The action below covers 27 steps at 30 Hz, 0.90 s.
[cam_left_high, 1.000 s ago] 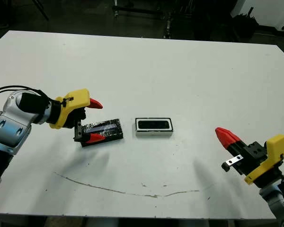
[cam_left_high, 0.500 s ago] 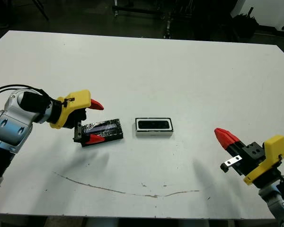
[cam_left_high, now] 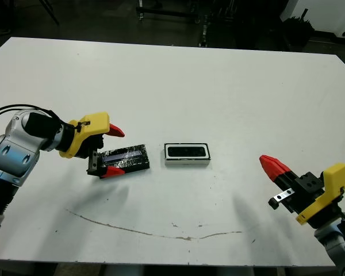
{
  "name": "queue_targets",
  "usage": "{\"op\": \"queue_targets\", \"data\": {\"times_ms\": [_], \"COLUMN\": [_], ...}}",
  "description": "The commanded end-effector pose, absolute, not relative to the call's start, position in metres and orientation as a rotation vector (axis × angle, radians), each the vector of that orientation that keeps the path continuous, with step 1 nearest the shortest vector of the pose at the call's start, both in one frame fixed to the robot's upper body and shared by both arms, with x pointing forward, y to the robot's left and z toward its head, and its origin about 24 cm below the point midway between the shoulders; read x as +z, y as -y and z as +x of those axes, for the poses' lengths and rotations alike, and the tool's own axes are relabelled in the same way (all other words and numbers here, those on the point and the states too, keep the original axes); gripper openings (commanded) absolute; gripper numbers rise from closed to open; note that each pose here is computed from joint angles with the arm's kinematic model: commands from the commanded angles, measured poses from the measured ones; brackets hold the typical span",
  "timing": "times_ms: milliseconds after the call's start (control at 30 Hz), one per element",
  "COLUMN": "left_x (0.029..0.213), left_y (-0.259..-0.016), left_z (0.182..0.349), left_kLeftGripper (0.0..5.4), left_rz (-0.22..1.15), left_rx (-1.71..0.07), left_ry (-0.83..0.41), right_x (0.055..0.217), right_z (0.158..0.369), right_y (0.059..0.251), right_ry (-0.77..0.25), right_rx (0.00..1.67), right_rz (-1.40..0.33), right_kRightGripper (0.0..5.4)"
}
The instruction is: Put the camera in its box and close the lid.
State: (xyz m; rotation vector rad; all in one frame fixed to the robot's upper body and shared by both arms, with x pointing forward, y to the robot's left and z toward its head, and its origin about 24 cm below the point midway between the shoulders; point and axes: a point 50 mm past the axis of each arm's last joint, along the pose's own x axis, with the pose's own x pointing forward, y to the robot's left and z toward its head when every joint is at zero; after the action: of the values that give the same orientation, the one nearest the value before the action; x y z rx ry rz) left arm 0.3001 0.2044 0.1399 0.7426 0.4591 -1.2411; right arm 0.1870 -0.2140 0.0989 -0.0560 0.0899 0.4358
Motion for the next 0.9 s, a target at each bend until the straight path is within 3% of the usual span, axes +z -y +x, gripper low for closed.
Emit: {"op": "queue_targets", "data": {"times_ms": [33,900], "left_x": [0.137,0.126], "left_y": [-0.204,-0.212], "left_z": [0.301,0.293], "left_kLeftGripper": [5.40,5.40], "left_rz": [0.776,0.768], "left_rx": [-1.231,-1.221], "left_ry": [-0.454,-0.547], "right_x": [0.099,0.097], "right_z": [0.186,0.183], "right_y": [0.217,0.217], "right_ry": [-0.098,-0.111], "right_rx": [0.429,0.411], "right_rz": [-0.075,-0.063], "right_kRightGripper": [0.01,0.01]}}
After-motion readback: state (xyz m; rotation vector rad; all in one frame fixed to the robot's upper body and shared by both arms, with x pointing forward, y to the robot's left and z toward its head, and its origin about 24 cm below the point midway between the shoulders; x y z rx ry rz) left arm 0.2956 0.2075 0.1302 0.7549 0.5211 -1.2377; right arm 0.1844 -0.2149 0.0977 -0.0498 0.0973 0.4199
